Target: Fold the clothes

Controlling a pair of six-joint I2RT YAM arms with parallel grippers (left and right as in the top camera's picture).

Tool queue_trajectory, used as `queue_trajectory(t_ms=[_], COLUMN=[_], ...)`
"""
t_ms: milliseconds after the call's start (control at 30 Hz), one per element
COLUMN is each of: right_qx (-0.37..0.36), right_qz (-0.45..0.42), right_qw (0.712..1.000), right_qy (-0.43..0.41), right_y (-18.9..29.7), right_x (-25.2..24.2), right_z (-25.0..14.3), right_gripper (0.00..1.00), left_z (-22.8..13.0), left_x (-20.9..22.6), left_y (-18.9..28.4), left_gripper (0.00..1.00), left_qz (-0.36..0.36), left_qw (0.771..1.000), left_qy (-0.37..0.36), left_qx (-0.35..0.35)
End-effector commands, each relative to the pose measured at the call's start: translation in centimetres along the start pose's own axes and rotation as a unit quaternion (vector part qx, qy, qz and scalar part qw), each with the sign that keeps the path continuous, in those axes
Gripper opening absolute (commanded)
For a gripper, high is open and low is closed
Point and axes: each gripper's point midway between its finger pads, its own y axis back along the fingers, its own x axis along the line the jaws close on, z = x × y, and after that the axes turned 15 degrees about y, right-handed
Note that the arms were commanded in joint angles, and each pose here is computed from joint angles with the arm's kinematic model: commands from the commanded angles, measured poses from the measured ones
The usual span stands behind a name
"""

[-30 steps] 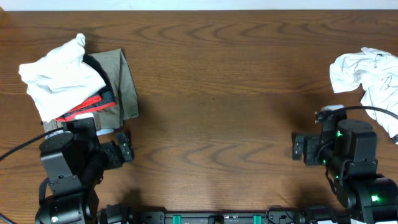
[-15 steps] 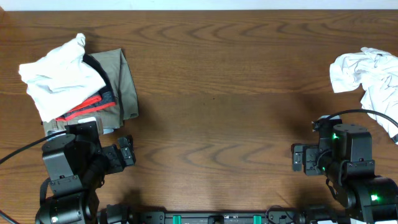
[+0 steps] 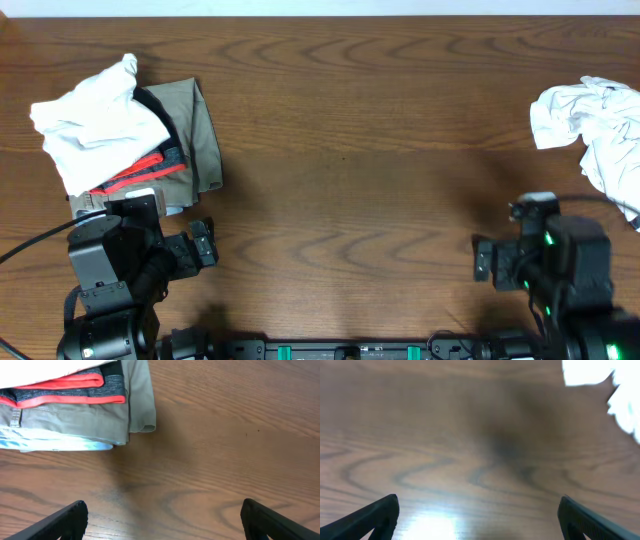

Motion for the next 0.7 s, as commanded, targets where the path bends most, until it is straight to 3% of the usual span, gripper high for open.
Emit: queue_trajectory(t_ms=[0,300,667], right_qx=[-0.062,-0.212,-0.246], right_qz=[-0.019,-0.054,-0.061], right_qw=[0.998,0.976,0.967], right_qy=[0.004,-0.003,-0.004], right_y=[2.3,7.9,9.3], right_x=[-0.3,-0.4,-0.1], right_z=[0.2,-0.4,-1.6], right_gripper=[0.99,0.99,0.99], left_z=[-0.1,-0.1,-0.1], left_x=[-0.2,-0.2,-0.2], left_y=[0.0,0.0,0.0], left_gripper=[0.98,0.98,0.98], left_qz=[-0.005,-0.005,-0.005], left_qw=[1.0,1.0,1.0], left_qy=[0.006,0.006,0.006], left_qx=[0.002,0.002,0.003])
